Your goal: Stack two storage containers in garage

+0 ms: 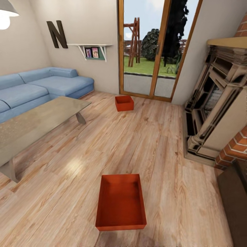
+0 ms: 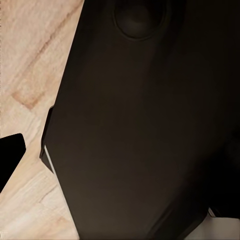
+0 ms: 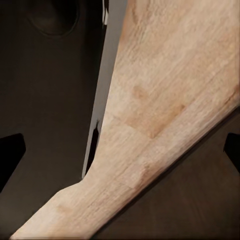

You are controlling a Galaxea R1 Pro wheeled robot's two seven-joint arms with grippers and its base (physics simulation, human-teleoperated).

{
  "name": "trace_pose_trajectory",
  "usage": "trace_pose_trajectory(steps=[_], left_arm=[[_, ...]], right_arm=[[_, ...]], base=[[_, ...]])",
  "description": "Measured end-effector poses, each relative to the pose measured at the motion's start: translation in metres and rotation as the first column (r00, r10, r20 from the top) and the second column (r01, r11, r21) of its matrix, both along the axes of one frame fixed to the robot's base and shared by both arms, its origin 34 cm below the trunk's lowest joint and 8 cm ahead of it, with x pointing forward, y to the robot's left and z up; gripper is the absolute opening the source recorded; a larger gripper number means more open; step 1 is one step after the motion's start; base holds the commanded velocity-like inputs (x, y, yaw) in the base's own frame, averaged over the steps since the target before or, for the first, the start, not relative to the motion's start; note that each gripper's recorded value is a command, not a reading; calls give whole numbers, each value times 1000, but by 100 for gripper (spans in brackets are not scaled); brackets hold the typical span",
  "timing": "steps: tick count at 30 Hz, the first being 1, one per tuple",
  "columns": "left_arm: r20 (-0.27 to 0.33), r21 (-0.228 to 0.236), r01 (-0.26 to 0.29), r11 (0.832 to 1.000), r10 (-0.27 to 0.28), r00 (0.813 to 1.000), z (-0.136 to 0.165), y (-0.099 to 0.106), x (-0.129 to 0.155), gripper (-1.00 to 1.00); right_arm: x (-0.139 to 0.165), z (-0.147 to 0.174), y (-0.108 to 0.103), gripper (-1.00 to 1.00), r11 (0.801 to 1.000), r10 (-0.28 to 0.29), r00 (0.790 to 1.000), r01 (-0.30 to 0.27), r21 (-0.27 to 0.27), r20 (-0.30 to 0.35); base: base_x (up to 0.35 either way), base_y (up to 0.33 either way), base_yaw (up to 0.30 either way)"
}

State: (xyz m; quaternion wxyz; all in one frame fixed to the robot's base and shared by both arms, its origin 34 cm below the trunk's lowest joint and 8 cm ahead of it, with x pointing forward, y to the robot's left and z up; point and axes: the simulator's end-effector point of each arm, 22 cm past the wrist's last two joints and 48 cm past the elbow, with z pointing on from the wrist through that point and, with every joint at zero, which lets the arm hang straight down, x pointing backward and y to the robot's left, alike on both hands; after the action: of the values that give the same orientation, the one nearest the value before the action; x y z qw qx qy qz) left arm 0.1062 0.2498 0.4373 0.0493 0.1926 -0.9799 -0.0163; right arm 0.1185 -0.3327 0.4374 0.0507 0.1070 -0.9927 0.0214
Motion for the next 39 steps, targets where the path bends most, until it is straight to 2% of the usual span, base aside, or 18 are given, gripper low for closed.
trace_pose_trajectory(steps=[23,39], left_arm=[[-37,1,0,1000,0,999,1,0,-14,100],[-62,0,0,1000,0,998,3,0,-24,100]], right_arm=[[-16,1,5,100,1000,-2,999,2,7,-33],[-26,2,9,100,1000,-2,998,2,8,-59]], base=[[0,0,-71],[0,0,-3]])
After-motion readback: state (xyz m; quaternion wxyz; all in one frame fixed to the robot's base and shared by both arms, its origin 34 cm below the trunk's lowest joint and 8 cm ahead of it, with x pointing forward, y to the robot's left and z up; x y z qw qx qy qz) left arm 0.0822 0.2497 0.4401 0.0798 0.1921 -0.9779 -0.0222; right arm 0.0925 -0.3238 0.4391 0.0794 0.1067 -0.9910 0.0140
